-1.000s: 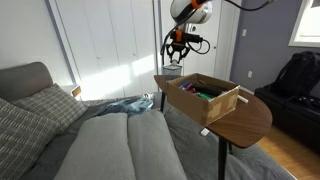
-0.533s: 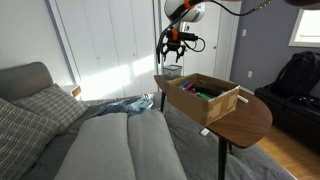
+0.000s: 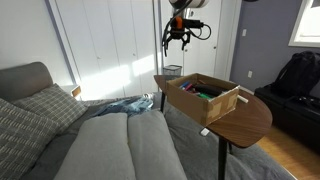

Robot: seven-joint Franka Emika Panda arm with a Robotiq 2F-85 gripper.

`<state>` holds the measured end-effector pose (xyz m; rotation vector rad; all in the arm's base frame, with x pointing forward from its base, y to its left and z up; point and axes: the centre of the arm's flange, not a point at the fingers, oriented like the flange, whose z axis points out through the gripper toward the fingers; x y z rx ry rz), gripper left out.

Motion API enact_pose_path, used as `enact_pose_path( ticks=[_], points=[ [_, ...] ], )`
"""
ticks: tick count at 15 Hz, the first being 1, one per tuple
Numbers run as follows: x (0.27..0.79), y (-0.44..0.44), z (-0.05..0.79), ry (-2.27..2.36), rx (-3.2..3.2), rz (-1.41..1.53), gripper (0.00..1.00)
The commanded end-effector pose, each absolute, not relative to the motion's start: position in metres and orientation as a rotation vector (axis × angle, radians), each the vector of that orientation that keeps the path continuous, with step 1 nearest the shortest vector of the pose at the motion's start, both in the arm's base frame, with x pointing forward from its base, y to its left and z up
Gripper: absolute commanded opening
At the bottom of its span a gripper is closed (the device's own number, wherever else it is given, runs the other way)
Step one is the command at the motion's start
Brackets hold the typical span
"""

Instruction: Pick up the white ball from the cardboard box and put it in the gray pen holder

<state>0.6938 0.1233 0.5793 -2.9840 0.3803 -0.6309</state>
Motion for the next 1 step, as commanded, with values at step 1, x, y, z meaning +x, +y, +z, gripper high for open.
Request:
enact_pose_path(
  ticks=[1],
  points=[
    [0.685,0.123,0.5913,0.371,-2.968,-0.677,1.0]
  ],
)
